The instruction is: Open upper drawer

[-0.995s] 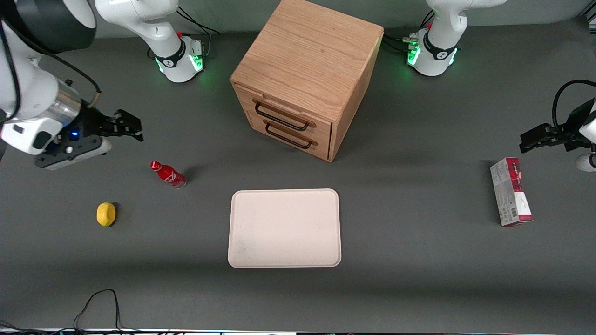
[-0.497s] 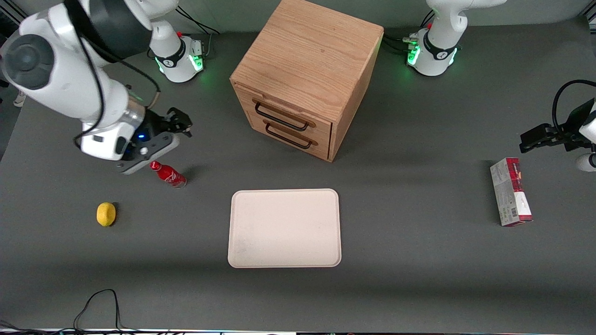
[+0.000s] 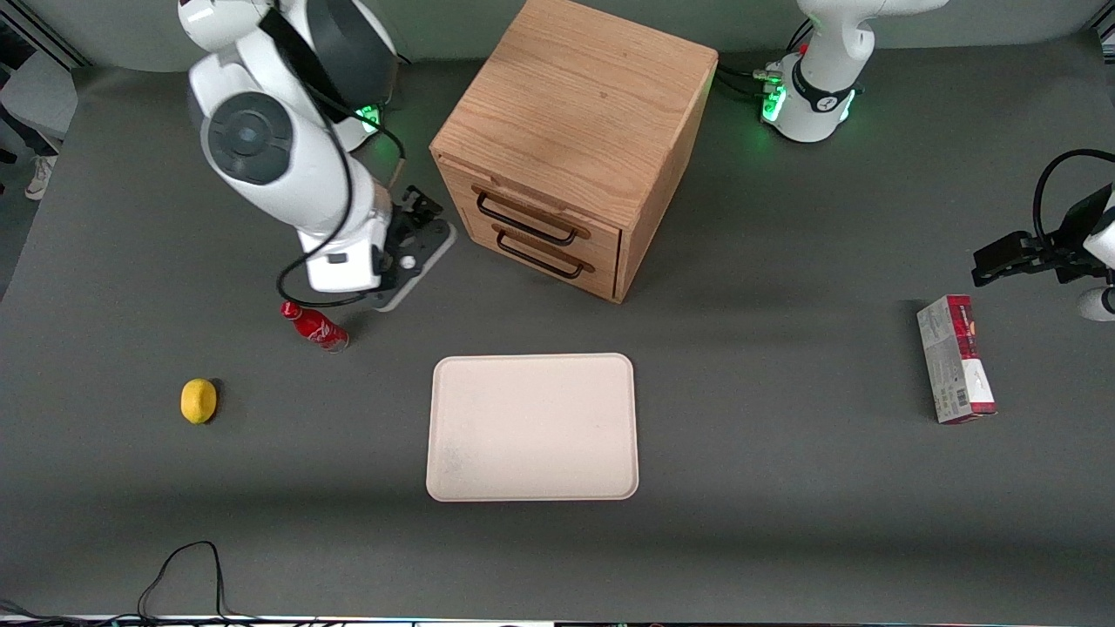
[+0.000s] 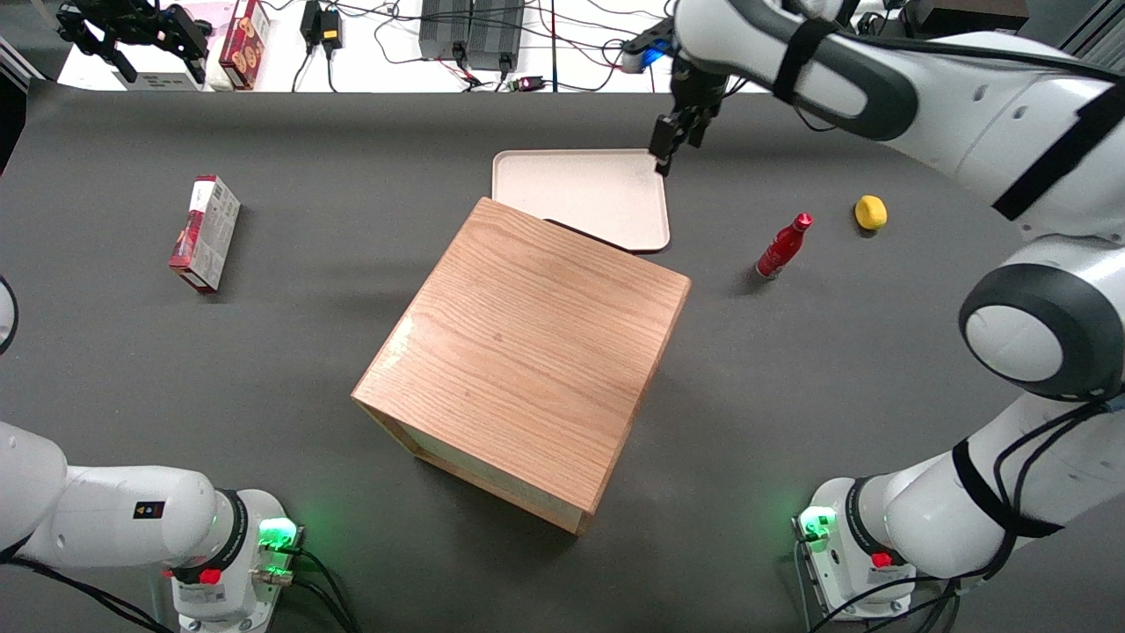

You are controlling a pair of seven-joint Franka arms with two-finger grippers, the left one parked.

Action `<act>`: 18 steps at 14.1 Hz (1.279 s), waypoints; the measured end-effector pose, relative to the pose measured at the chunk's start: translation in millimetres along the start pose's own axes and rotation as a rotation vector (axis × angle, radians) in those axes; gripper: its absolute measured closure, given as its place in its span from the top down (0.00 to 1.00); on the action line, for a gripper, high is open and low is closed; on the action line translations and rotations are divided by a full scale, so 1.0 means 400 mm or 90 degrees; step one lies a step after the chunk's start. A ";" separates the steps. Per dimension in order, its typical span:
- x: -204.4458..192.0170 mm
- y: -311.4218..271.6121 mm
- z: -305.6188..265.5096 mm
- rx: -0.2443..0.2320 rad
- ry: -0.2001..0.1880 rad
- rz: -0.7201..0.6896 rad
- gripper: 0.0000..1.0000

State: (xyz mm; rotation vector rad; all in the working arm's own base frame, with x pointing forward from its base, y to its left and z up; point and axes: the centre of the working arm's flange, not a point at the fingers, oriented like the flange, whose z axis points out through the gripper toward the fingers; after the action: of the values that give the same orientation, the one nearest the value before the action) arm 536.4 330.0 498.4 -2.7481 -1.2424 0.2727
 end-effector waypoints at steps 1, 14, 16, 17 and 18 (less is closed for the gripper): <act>0.024 -0.022 0.027 0.015 -0.006 -0.012 1.00; 0.144 -0.085 0.167 0.135 -0.005 -0.039 1.00; 0.154 -0.091 0.178 0.133 0.000 -0.045 1.00; 0.160 -0.106 0.185 0.131 -0.001 -0.052 1.00; 0.168 -0.119 0.194 0.127 -0.001 -0.057 1.00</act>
State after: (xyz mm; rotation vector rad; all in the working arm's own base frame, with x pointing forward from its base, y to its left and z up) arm 528.7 414.2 423.0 -2.5180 -1.2609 0.3687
